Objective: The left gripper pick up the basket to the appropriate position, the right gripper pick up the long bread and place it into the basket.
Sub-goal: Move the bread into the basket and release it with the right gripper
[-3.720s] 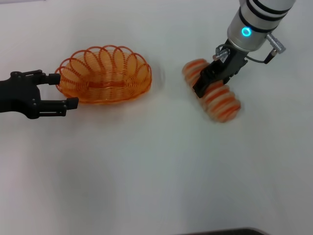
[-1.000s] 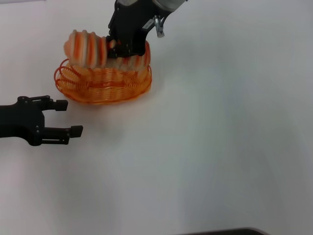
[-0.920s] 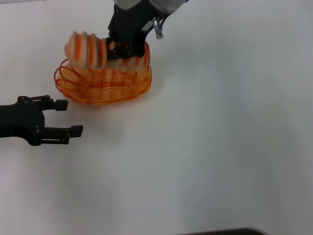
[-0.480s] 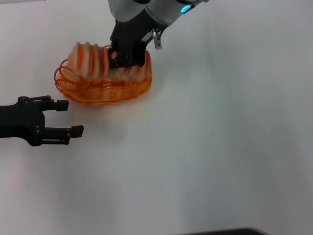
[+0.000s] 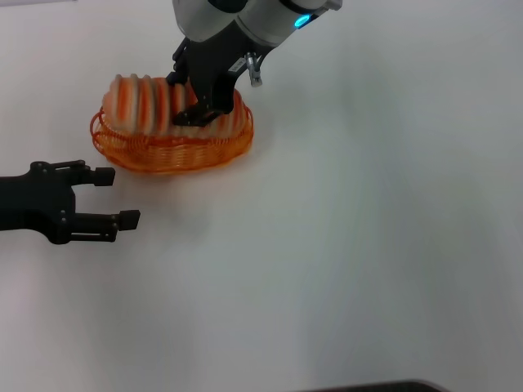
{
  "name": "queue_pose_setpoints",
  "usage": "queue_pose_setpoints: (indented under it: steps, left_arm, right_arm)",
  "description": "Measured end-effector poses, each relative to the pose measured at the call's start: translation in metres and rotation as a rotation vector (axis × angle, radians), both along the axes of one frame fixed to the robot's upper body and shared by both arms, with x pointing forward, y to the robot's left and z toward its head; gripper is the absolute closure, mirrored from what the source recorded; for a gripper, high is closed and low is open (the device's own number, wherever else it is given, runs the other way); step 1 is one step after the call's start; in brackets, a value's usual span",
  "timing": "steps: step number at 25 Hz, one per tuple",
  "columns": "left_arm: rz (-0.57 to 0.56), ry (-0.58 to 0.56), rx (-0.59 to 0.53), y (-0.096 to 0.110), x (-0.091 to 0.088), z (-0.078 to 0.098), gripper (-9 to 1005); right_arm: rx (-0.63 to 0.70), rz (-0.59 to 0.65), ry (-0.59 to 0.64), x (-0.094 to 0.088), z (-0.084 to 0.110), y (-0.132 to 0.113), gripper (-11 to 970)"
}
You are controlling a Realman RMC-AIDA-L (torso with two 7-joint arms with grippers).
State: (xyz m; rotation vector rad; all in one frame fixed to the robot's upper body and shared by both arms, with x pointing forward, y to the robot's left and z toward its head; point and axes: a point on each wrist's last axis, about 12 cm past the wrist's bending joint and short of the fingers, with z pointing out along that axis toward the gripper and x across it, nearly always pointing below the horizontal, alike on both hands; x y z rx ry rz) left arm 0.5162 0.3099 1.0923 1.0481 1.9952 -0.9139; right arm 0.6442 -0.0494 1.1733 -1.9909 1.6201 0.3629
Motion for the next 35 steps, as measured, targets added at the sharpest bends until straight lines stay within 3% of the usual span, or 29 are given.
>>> queue_pose_setpoints:
  steps: [5, 13, 24, 29, 35]
  left_arm:
    - [0.003, 0.002, 0.000, 0.000, 0.000, 0.000, 124]
    - [0.008, 0.001, -0.003, 0.001, -0.001, 0.000, 124]
    - [0.005, 0.004, -0.009, 0.000, 0.000, 0.002, 123]
    - [0.004, 0.007, -0.011, 0.000, -0.001, 0.002, 124]
    - [0.006, 0.005, -0.012, 0.001, -0.001, 0.002, 124]
  right_arm:
    - [0.017, -0.011, 0.007, 0.000, 0.000, 0.000, 425]
    - [0.039, -0.024, 0.026, -0.001, -0.001, -0.005, 429]
    - [0.038, -0.036, 0.022, -0.001, -0.001, -0.005, 280]
    - [0.043, -0.038, 0.017, 0.000, 0.000, -0.006, 71]
    - [0.148, -0.071, 0.012, -0.002, 0.007, -0.019, 25]
